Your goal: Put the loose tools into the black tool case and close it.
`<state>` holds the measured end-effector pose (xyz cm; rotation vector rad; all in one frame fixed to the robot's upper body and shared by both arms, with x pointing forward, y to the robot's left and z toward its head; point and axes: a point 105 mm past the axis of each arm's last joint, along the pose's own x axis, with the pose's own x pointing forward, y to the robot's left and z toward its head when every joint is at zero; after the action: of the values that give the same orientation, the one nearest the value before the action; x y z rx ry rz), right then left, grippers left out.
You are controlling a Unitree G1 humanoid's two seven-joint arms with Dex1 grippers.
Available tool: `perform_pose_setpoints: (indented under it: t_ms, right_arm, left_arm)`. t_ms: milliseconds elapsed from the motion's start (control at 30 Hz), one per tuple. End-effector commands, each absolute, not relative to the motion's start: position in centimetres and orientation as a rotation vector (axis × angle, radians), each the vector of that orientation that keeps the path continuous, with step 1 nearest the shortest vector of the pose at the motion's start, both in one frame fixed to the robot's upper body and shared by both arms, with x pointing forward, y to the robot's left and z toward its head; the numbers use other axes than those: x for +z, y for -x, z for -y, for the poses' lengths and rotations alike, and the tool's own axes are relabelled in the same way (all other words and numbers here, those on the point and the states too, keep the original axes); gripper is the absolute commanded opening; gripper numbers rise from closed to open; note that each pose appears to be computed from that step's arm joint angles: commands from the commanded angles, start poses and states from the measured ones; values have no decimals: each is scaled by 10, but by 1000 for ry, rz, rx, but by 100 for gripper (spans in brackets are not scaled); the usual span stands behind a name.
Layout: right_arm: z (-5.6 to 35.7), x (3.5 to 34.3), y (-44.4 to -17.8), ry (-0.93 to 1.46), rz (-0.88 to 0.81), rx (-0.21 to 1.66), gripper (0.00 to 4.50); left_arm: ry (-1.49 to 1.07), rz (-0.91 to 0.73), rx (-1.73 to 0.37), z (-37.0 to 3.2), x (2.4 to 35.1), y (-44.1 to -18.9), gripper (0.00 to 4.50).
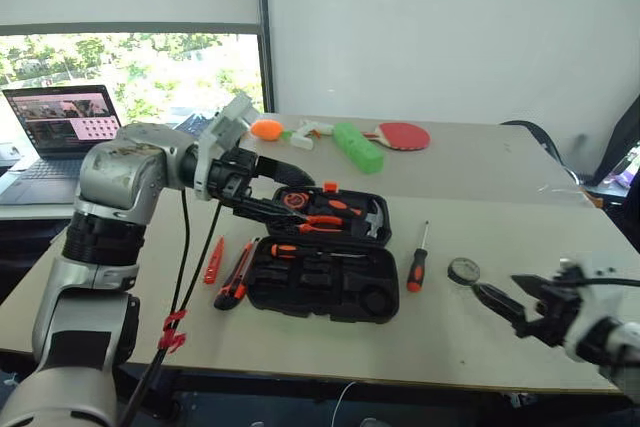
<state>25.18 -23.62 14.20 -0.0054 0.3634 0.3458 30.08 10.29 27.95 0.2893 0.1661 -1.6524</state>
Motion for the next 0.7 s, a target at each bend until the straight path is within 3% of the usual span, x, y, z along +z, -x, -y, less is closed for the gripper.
perform_pose_setpoints:
  t_ms: [33, 133, 233, 400, 700]
  right_arm:
    - [231, 136, -269, 16, -378, 334, 450]
    - [223, 128, -296, -23, -393, 321, 450]
    - [219, 125, -305, -47, -405, 324, 450]
    - [201, 115, -312, -68, -429, 386, 318]
    - [200, 93, -325, -94, -509, 330, 318]
  left_arm:
    - [-345, -132, -1656, -102, 284, -293, 449]
    - [-412, -131, -1613, -103, 276, -294, 449]
    - [-435, -129, -1596, -104, 273, -295, 449]
    - [-439, -111, -1561, -107, 274, -298, 450]
    - [-447, -94, -1561, -104, 277, -295, 450]
